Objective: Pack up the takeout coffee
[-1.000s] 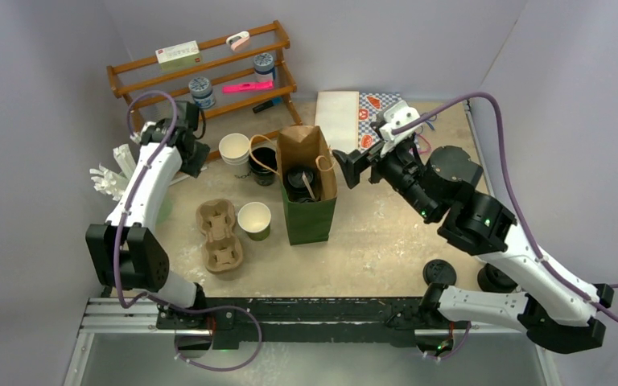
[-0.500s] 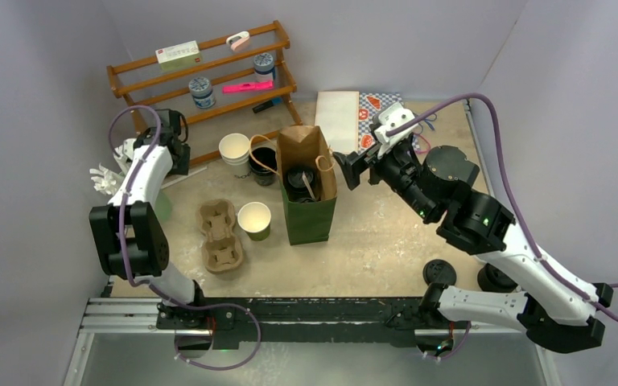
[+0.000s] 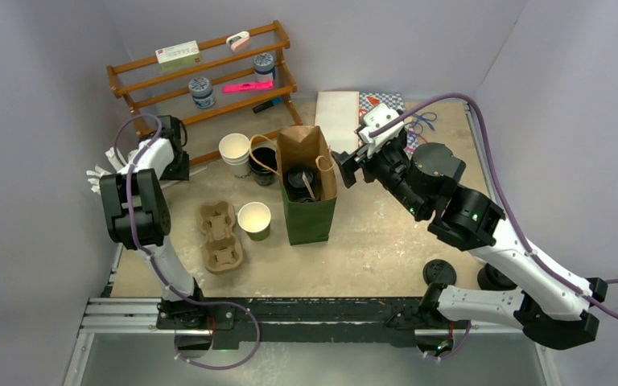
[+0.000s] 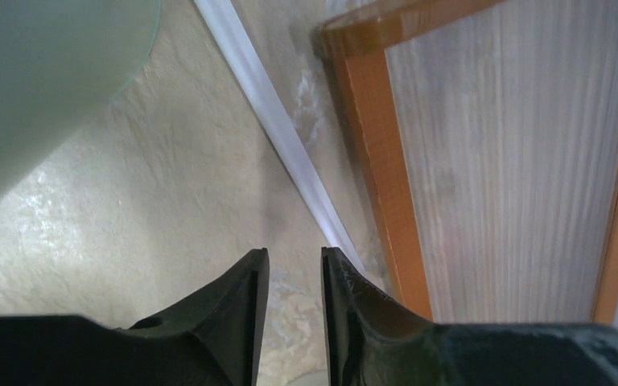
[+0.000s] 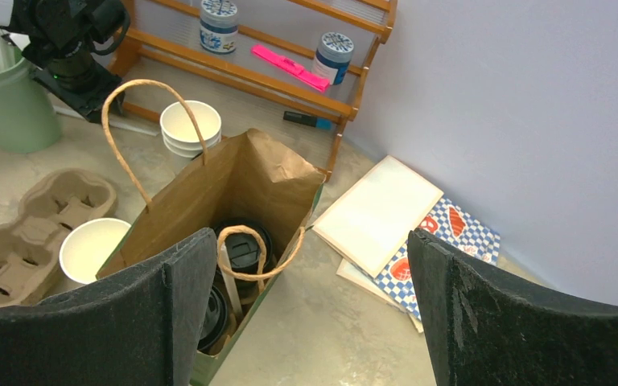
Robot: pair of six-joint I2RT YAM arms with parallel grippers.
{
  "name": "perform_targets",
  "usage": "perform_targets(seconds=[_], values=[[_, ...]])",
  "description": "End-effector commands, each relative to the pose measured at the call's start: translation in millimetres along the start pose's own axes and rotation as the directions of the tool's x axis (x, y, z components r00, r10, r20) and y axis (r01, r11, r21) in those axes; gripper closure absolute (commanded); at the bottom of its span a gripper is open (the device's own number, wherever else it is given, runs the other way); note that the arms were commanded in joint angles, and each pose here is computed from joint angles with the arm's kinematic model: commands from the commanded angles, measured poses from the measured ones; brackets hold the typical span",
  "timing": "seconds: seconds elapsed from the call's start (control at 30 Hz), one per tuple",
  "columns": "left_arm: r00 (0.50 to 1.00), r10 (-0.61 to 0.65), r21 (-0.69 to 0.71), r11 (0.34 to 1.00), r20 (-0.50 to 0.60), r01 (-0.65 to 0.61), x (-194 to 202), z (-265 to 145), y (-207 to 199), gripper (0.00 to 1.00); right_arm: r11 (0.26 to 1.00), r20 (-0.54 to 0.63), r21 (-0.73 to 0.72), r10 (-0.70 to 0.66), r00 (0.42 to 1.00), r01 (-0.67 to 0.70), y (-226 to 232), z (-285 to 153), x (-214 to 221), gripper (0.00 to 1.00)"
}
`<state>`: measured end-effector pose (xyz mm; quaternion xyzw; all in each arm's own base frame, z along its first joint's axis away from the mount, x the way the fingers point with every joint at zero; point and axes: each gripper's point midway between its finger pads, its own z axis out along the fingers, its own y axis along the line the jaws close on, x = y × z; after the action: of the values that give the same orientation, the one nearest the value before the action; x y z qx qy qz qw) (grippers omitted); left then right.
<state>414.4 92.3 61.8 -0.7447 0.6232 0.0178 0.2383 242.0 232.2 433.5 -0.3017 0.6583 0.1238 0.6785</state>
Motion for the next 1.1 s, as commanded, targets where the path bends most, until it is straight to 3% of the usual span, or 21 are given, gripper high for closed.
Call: perform_targets(seconds=[0.0,0.43,0.87,1.07], values=[[0.998,-0.064,0.010,0.998,-0.018,0.064,-5,1,-15,0.66,0.999,0.049,0.048,-0.016,0.999,0.014,-12,0,-19,0.11],[0.997,-0.072,-0.090,0.994,-0.040,0.068,-5,25,-12,0.64,0.997,0.035,0.061,-0.043,0.998,0.041,-13,8,-18,0.11],[0.997,-0.067,-0.062,0.996,-0.033,0.065,-7,-7,-1,0.64,0.998,0.035,0.047,-0.043,0.998,0.041,-9,13,-14,0.11],[1.000,-0.003,-0.073,0.997,0.019,0.005,-16,-40,-7,0.54,0.999,0.042,0.038,-0.035,0.998,0.034,-7,11,-14,0.12]])
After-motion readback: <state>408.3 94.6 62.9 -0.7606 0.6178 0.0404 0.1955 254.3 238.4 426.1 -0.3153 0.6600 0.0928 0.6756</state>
